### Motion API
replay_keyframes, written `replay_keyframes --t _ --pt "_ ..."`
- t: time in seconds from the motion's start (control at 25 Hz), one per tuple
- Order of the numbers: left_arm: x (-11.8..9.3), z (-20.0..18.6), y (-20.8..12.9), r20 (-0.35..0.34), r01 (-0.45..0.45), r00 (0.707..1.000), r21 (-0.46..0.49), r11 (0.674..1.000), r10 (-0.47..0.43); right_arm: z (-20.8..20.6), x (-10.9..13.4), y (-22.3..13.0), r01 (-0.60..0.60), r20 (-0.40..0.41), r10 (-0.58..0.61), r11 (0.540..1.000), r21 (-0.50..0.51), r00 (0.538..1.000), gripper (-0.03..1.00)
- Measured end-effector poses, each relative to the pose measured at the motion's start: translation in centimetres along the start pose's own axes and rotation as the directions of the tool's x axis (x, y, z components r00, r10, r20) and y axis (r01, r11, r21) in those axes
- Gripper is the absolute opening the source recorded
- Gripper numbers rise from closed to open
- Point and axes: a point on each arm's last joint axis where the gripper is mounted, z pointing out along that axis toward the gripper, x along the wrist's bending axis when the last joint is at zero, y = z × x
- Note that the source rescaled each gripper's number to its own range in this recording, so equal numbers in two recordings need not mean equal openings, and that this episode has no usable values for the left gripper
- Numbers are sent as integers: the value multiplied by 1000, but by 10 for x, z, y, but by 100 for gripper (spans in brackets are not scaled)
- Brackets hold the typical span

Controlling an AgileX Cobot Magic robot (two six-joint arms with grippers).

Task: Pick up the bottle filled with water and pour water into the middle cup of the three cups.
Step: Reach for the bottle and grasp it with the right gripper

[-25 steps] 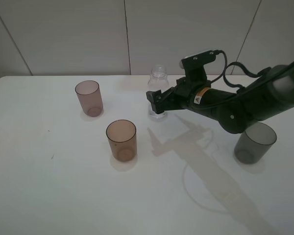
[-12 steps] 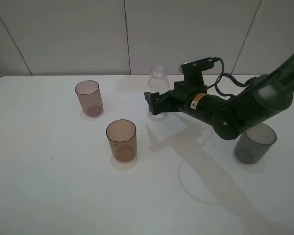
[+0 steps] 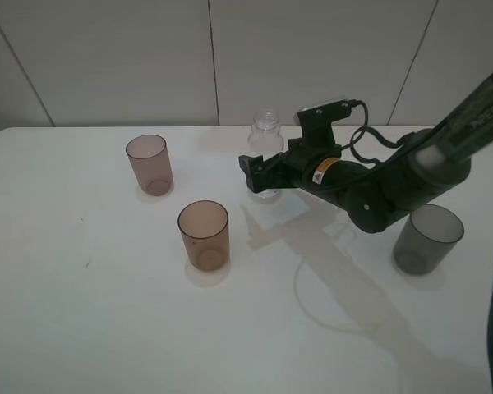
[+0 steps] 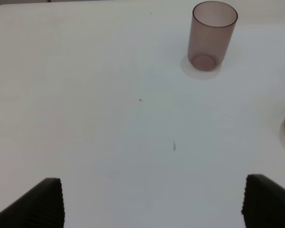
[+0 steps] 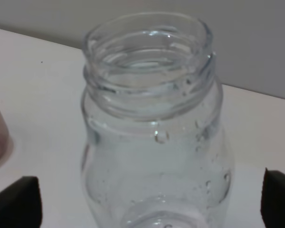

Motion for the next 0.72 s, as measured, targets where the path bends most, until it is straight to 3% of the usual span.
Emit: replay_keyframes --t 0.72 --pt "0 0 0 0 0 1000 0 1000 0 27 -3 -3 -10 13 10 1000 2 1000 95"
